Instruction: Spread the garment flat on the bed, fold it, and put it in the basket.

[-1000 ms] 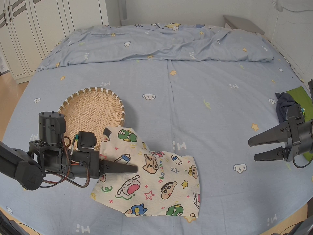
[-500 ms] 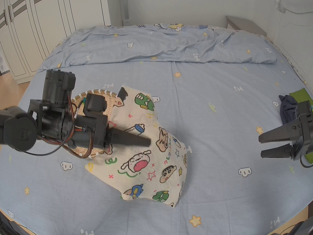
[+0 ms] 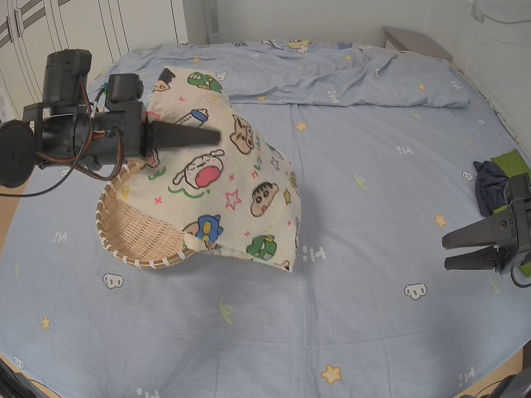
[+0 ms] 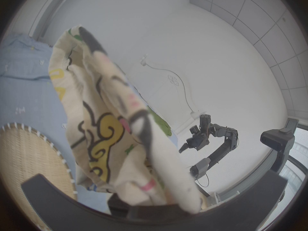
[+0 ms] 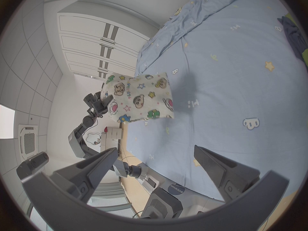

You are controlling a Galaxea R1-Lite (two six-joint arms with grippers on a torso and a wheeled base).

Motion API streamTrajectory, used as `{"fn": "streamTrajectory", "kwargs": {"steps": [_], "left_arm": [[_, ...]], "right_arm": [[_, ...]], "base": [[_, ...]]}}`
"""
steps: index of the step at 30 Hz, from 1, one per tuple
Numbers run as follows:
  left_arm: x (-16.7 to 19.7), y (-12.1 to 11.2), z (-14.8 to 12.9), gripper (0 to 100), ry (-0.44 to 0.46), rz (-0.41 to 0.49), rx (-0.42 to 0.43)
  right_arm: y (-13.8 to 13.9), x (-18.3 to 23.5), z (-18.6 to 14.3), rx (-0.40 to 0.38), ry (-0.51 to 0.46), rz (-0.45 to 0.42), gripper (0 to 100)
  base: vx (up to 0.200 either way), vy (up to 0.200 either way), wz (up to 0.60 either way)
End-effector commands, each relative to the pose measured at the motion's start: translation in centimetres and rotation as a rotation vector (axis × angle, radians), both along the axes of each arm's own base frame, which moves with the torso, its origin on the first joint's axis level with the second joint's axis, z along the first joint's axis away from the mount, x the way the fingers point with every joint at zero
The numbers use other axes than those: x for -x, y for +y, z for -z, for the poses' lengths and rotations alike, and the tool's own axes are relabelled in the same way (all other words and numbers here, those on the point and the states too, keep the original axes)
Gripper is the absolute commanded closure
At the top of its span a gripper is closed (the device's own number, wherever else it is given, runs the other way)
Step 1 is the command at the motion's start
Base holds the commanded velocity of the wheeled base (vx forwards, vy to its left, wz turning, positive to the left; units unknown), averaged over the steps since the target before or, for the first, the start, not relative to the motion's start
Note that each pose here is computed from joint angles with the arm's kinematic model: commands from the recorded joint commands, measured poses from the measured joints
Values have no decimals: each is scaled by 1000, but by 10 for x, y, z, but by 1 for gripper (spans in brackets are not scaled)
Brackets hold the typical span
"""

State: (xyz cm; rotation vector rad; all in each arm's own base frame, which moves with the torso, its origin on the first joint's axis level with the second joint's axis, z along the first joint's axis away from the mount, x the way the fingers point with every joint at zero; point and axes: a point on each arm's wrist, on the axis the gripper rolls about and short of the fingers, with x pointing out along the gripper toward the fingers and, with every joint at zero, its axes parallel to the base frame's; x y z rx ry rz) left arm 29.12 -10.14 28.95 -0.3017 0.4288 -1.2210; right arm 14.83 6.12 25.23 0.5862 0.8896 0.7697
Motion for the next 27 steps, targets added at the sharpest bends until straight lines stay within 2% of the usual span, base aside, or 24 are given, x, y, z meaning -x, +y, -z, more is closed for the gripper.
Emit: {"fn": "streamTrajectory", "kwargs": {"steps": [1,9,14,19,27], "left_arm": [[-16,22,-10,100,-46,-71,14],[-58,61,-4,100,-70,-148,41],[-64,81,-7,100,-53,-202,59],[-66,98,-6,100,-47,-220,65],[-70,118,16,100,38,-276,66]], "right_arm": [[-1,3,0,-1,-7,-2,0],[-1,4,2,-1,-8,-2,0],[-1,2,4,-3,-17,-1,0],[-1,2,4,-1,-21,3,0],[-1,1,5,2,-16,5,0]], "base": [[0,0,0],[0,0,0],[0,0,0],[0,0,0],[0,0,0]]}}
